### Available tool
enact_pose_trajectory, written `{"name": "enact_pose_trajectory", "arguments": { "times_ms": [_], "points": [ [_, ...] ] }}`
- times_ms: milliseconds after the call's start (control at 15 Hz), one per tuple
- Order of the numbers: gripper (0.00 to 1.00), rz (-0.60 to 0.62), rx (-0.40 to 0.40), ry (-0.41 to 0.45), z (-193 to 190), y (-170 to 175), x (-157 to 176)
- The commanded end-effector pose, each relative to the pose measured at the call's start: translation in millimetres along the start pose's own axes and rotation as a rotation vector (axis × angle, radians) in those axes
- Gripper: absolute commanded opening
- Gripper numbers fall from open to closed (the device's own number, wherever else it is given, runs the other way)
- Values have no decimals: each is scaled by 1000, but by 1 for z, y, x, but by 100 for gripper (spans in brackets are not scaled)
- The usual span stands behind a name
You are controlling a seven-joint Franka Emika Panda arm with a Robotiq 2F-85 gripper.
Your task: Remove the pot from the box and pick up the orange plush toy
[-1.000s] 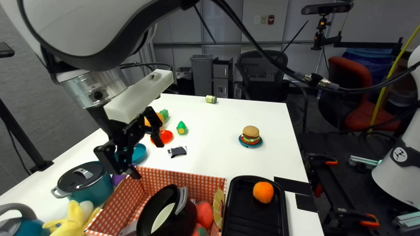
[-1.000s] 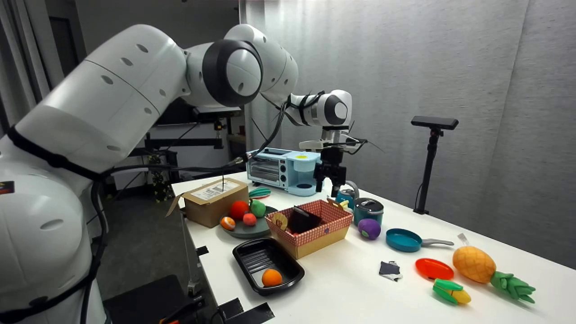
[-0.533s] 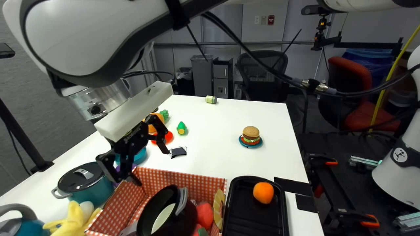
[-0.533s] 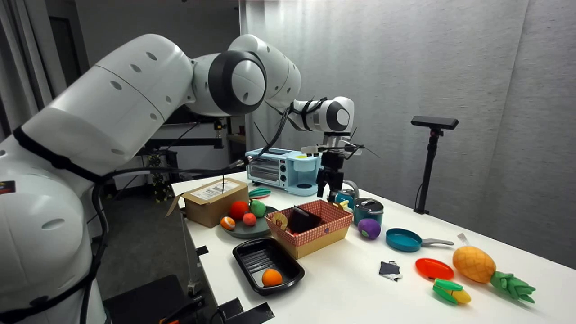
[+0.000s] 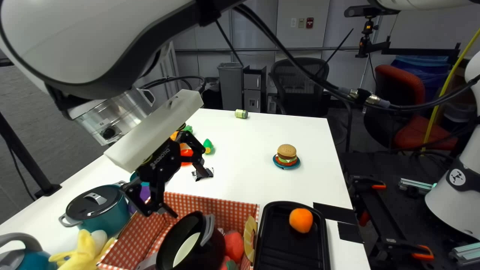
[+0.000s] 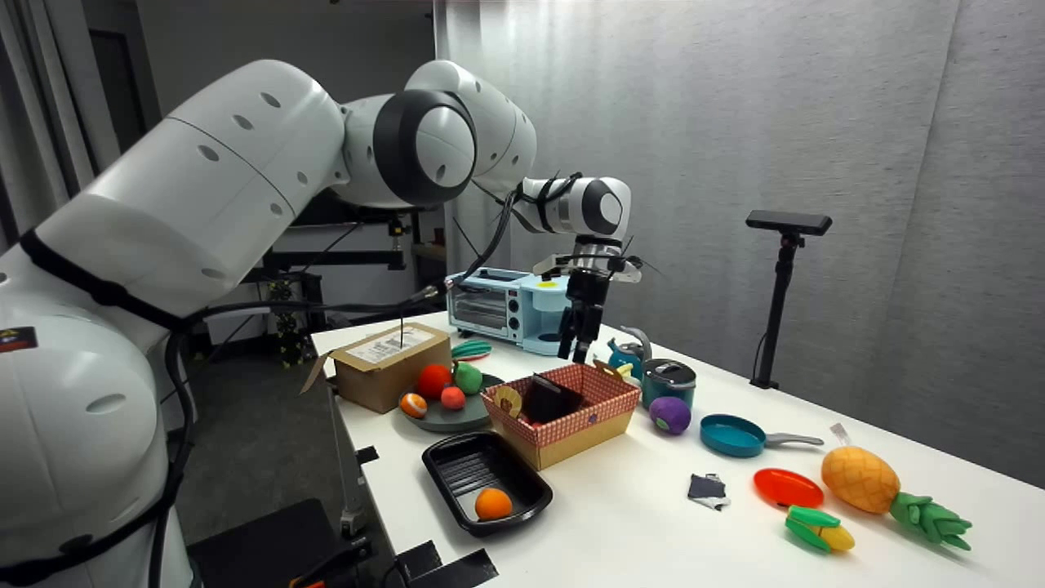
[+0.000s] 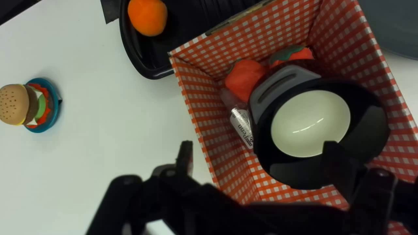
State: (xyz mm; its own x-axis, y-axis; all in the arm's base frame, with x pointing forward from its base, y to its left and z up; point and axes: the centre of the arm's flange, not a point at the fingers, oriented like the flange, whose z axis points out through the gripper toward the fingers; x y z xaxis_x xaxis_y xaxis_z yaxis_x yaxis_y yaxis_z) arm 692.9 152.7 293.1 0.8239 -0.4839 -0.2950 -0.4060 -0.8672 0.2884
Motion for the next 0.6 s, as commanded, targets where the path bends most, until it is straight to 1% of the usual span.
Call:
{"name": "enact_pose_trajectory", "arguments": {
  "times_ms": [0, 533],
  "points": [
    [100, 20, 27, -54, 4, 2, 0],
    [100, 15, 73, -130, 27, -6, 13]
  ]
}}
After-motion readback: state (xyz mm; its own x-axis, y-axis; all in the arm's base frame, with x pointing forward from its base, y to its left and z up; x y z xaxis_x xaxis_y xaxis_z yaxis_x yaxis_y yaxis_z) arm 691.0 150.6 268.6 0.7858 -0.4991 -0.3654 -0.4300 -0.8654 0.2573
